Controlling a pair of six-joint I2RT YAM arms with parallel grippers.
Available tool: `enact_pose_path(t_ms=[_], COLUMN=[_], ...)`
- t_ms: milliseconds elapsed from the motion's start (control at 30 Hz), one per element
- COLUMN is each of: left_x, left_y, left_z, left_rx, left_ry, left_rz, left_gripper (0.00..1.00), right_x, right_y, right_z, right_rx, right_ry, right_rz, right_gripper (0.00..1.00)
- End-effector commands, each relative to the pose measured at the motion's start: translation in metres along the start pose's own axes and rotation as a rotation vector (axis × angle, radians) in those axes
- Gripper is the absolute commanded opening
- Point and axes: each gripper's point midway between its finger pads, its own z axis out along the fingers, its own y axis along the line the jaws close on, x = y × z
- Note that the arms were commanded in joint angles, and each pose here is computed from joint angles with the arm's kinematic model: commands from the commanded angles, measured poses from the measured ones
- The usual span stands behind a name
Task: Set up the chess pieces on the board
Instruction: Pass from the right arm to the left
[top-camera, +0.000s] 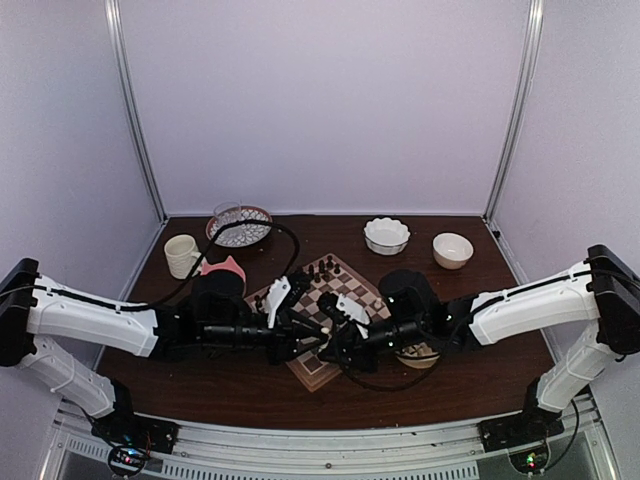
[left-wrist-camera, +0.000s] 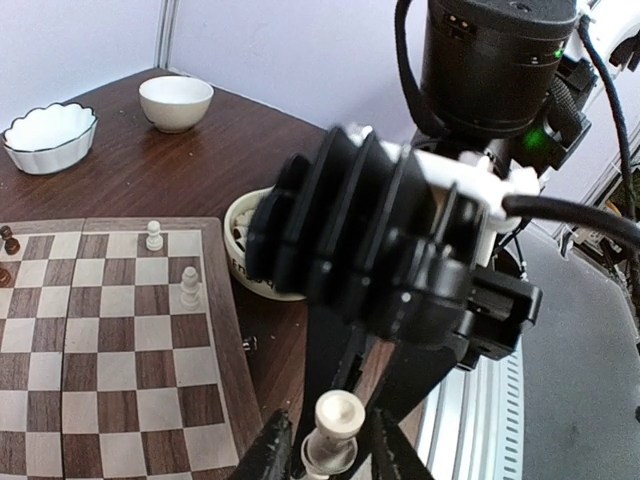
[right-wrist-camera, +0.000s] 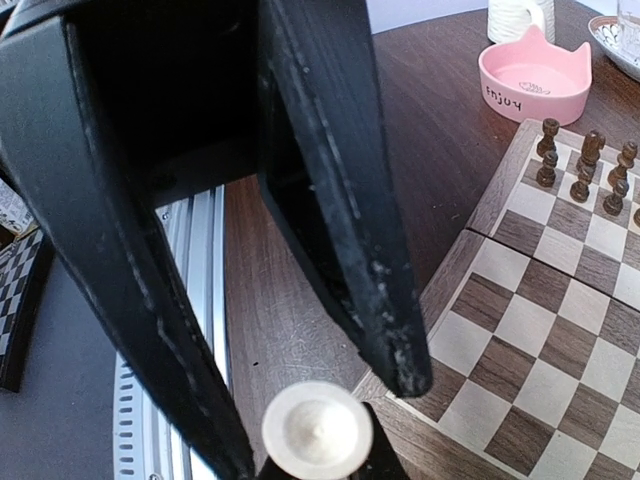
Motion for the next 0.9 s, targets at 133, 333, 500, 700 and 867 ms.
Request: enact_pose_path(t_ms=[133, 333, 500, 700, 867], left_x=[-0.017, -0.015, -0.010, -0.007, -0.006], left_y=[-0.005, -0.008, -0.013, -0.014, -0.014], left_z=[-0.004, -0.001, 0.001, 0.004, 0.007], left_rx=[0.020, 0.043, 0.078, 0.089, 0.097], left_ry=[-0.071, -0.043, -0.026, -0.012, -0.002], left_rz=[0.027, 0.024, 0.040, 0.041, 0.035], left_gripper=[0.13, 0.38, 0.46, 0.41, 0.31], right_x=[-0.011, -0.014, -0.018, -0.024, -0.025], right_y=[0.007, 0.005, 0.003, 0.007, 0.011], right_z=[0.002, -0.002, -0.009, -0.017, -0.019], right_rx=[-0.020, 0.003, 0.035, 0.032, 0.009], right_ry=[-0.019, -0.036, -0.065, -0.104, -0.108], right_rz=[-0.027, -0.030, -0.036, -0.048, -0.054], right_gripper=[0.05, 0.05, 0.05, 0.05, 0.07])
